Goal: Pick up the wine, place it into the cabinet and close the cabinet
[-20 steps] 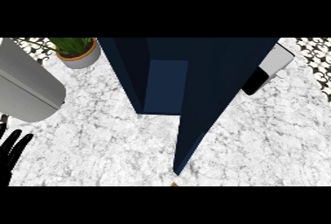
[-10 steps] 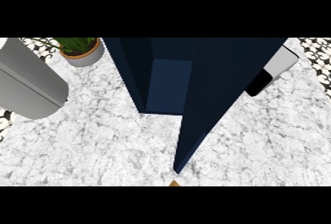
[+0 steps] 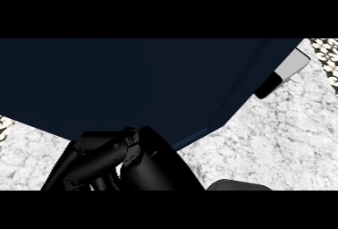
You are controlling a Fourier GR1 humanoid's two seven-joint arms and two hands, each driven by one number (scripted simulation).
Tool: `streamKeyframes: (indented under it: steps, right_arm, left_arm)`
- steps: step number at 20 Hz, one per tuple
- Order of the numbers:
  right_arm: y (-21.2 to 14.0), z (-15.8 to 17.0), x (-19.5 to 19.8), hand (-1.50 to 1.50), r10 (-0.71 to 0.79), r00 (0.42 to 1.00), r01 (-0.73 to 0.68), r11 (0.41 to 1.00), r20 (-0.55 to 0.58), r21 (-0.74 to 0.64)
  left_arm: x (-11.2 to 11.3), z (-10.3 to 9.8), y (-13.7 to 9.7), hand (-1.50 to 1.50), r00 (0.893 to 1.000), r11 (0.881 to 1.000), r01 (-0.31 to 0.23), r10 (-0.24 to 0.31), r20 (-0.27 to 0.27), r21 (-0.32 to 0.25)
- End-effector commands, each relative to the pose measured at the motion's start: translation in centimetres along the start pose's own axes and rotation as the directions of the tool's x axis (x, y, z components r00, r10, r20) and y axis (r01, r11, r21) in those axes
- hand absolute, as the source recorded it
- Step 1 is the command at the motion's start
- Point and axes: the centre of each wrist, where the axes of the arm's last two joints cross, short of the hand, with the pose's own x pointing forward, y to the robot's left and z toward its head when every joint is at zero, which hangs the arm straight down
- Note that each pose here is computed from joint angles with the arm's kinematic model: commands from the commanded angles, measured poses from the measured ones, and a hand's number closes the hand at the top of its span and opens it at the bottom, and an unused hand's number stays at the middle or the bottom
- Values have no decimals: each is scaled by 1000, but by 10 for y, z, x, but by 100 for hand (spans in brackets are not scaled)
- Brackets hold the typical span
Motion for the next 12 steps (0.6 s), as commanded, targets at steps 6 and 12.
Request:
streamKeyframes:
  steps: [6, 12]
  right_arm:
    - [-43, -94, 1, 150, -17, 1000, 17, 999, -19, 28]
    - [-56, -117, -13, 150, -44, 985, 88, 961, -167, 262]
  left_arm:
    - [9, 22, 20, -150, 1000, 1000, -16, 16, 15, -10]
    - [11, 10, 24, -150, 1000, 1000, 2, -2, 28, 1]
